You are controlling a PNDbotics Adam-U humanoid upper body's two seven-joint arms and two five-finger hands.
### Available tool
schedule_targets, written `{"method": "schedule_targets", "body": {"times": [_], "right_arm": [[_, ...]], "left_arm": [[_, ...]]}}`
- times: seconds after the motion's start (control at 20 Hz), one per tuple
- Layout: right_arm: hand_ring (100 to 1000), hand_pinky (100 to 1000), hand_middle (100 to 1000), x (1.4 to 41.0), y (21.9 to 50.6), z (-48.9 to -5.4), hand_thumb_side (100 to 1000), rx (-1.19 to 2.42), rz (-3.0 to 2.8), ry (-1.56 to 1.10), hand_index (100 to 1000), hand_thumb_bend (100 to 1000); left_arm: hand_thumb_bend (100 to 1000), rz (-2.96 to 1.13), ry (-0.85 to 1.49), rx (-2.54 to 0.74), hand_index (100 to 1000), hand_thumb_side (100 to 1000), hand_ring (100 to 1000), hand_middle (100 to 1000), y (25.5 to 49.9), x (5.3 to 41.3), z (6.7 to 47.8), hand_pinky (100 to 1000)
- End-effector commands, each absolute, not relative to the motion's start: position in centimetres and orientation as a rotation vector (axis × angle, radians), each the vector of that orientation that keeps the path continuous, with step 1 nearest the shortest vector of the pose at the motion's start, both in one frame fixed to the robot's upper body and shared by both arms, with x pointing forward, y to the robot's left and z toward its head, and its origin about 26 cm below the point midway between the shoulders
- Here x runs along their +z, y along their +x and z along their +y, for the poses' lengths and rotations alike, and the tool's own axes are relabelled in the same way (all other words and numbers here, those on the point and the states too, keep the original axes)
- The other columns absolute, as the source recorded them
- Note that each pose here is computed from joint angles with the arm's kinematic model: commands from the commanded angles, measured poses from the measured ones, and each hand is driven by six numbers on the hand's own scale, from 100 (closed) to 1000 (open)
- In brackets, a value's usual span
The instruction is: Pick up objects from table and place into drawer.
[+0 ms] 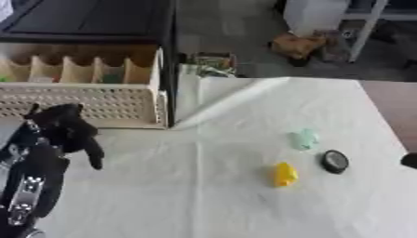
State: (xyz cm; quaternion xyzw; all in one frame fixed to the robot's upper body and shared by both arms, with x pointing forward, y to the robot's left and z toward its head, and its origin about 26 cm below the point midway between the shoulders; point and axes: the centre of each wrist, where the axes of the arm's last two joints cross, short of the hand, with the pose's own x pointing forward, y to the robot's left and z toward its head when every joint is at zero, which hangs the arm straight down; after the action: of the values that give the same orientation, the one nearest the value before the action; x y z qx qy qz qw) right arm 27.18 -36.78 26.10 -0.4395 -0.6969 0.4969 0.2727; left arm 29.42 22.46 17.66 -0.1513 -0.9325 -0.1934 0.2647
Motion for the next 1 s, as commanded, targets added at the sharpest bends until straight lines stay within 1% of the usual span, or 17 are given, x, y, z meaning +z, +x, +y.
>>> {"method": "schedule_targets", "body": {"times": [0.05,0.1,0.2,0.35,0.45,0.55,0.6,0.7,1.0], "right_arm": [[860,897,400,27.3,27.0,-36.7,435,1.404,-1.813,-1.144,921,779],[865,900,423,27.4,27.1,-36.8,421,1.407,-1.796,-1.125,942,783],[874,907,503,27.5,27.3,-37.1,424,1.416,-1.764,-1.1,948,795],[883,916,596,27.4,27.7,-37.7,395,1.443,-1.706,-1.076,957,813],[880,913,582,27.5,28.1,-37.9,376,1.453,-1.674,-1.057,944,816],[875,909,535,27.7,28.4,-38.0,366,1.456,-1.663,-1.036,924,814],[873,906,526,27.8,28.5,-38.0,357,1.458,-1.661,-1.026,917,812],[867,898,517,28.1,28.9,-38.0,344,1.462,-1.652,-1.007,916,801],[859,888,517,28.8,29.9,-37.8,353,1.465,-1.645,-0.962,923,792]], "left_arm": [[100,-2.517,-0.413,-0.54,837,583,466,581,29.4,18.1,22.2,341],[100,-2.512,-0.413,-0.54,836,581,464,581,29.4,18.1,22.1,339],[100,-2.503,-0.415,-0.543,834,577,460,582,29.4,18.1,22.0,336],[100,-2.485,-0.42,-0.554,831,565,453,582,29.3,18.0,21.8,329],[100,-2.475,-0.418,-0.559,825,558,448,582,29.3,18.0,21.7,324],[100,-2.466,-0.417,-0.561,822,550,443,582,29.3,18.0,21.6,320],[100,-2.462,-0.417,-0.565,819,543,441,581,29.3,18.0,21.5,318],[100,-2.455,-0.417,-0.574,815,539,437,581,29.3,17.9,21.4,315],[100,-2.441,-0.429,-0.581,813,541,434,579,29.3,17.9,21.1,312]]}}
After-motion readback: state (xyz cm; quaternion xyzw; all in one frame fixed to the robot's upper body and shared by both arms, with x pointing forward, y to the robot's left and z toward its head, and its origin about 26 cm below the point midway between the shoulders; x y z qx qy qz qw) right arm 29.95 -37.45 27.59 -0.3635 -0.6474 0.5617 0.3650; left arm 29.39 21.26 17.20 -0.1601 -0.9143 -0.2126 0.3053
